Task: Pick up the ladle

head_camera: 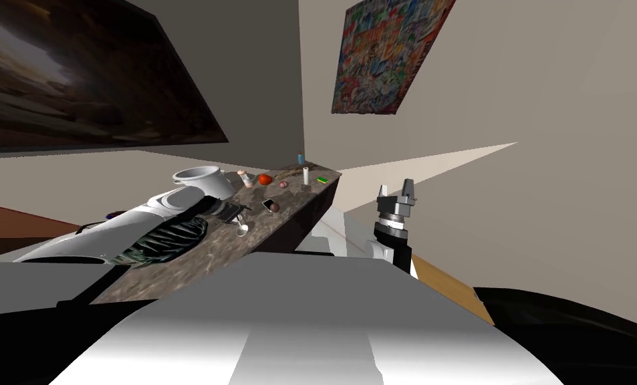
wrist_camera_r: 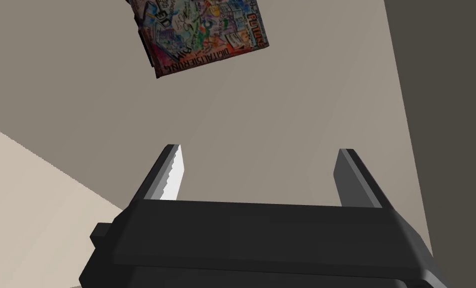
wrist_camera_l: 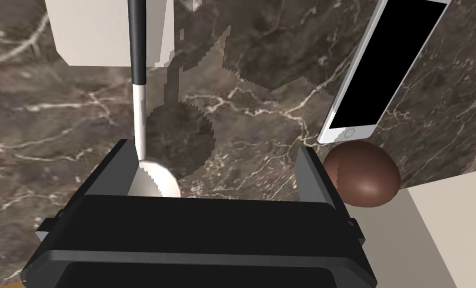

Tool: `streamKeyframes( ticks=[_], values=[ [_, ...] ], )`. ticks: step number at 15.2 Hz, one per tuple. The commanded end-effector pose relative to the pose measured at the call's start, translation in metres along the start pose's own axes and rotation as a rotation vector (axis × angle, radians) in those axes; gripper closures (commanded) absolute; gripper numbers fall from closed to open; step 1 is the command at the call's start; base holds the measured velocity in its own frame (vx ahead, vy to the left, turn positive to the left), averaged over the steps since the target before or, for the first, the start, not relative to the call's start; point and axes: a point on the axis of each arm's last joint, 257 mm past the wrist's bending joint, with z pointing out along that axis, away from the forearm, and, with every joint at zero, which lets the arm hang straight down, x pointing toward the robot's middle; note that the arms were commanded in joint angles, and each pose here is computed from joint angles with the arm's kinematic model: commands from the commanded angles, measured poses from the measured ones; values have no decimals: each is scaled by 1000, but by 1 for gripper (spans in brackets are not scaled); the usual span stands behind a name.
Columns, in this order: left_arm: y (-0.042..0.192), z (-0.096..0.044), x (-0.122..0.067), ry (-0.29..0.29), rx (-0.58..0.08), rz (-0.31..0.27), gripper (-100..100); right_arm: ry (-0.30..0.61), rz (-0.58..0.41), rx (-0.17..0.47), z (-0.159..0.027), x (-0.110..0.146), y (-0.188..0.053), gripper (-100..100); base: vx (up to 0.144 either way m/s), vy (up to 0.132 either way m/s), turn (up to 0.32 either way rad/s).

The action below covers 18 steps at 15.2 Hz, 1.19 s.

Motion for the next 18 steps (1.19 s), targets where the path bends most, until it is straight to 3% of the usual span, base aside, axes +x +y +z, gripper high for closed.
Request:
streamKeyframes(
  ticks=[1,2,3,4,7,10,14,15,16,18],
  values=[
    [-26,-4,11,18,79,12,-100,0,0,0,0,0,0,0,32,-28,-89],
    [-28,-5,13,25,88,15,-100,0,0,0,0,0,0,0,34,-29,-114],
    [-48,-8,18,30,145,22,-100,0,0,0,0,0,0,0,42,-36,-132],
    [-50,-8,20,37,155,24,-100,0,0,0,0,0,0,0,37,-33,-115],
    [-88,-15,29,43,269,34,-100,0,0,0,0,0,0,0,36,-39,-117],
    [-106,-19,33,46,325,38,-100,0,0,0,0,0,0,0,33,-37,-89],
    [-148,-29,36,35,451,40,-100,0,0,0,0,0,0,0,35,-41,-105],
    [-139,-25,34,39,421,40,-100,0,0,0,0,0,0,0,17,-25,-19],
    [-148,-11,30,34,424,35,-100,0,0,0,0,0,0,0,5,10,-27],
    [-152,-3,27,33,422,32,-100,0,0,0,0,0,0,0,-5,40,-37]
  ],
)
